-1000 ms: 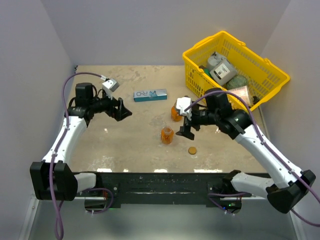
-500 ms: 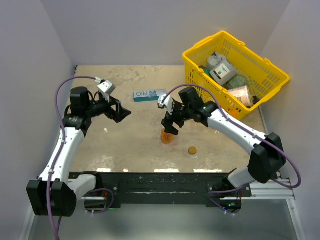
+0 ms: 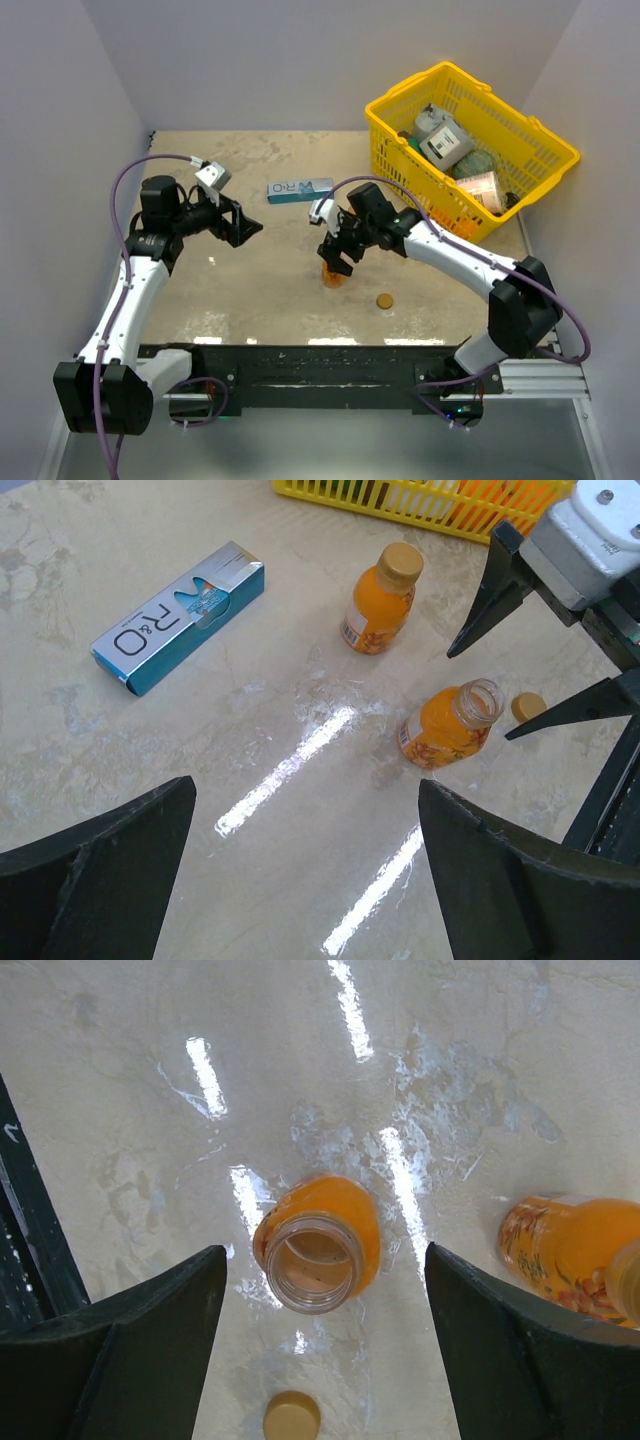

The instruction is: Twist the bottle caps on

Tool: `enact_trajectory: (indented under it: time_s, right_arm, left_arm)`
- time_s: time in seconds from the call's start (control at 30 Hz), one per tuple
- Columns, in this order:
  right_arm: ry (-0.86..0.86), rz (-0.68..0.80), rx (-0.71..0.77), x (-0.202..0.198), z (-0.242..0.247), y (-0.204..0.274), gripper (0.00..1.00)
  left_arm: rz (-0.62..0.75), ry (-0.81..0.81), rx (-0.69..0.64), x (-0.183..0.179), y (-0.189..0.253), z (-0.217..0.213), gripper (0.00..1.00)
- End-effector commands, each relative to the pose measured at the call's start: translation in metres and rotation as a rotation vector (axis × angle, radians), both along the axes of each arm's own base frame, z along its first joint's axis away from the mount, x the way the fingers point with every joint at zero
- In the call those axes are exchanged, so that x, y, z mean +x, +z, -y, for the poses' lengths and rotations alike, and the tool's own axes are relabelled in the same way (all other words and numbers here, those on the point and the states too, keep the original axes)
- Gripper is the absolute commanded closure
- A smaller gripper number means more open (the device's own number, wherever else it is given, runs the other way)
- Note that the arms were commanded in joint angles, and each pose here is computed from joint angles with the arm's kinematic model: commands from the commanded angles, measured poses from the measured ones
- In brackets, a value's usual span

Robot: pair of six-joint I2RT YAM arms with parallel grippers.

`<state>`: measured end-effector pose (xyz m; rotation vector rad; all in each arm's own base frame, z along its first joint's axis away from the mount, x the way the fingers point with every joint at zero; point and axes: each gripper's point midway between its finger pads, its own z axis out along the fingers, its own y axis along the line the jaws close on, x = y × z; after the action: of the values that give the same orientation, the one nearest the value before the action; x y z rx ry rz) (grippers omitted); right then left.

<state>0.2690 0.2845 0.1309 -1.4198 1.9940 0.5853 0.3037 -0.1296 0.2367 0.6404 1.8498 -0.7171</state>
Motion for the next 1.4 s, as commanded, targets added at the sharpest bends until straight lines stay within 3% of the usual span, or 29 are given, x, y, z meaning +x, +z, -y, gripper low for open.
enact_trajectory:
  time_s: [0.0,0.23,0.63,0.73,0.8,0.93,1.13,1.37]
  right_arm:
    - [-0.049,0.026,-0.001,0.009,0.000,-0.003,0.21]
    - [-0.045,0.026,-0.003,0.010,0.000,-0.008,0.35]
    - [-0.025,0.037,-0.007,0.009,-0.001,-0.016,0.45]
    - [-0.008,0.047,-0.011,0.007,0.000,-0.015,0.61]
    - [0.005,0.055,0.007,0.007,-0.002,-0.001,0.73]
    - [0.080,0.088,0.058,0.001,-0.008,0.047,0.86]
    - [0.207,0.120,0.182,-0.025,-0.014,0.121,0.91]
    - [0.262,0.170,0.303,-0.039,-0.022,0.169,0.91]
  left_arm:
    - [0.064,-0.009,-0.016,0.004,0.018,0.003,0.02]
    - [0.053,-0.013,-0.021,0.004,0.015,0.004,0.02]
    - [0.010,-0.080,-0.023,0.004,-0.002,0.012,0.01]
    - [0.009,-0.109,-0.011,0.002,-0.006,0.016,0.01]
    - [0.020,-0.140,0.001,-0.002,-0.009,0.020,0.01]
    - [0.087,-0.280,0.015,-0.025,-0.009,0.042,0.00]
    - [0.184,-0.525,0.048,-0.059,-0.012,0.078,0.00]
    - [0.259,-0.541,0.002,-0.055,0.008,0.099,0.01]
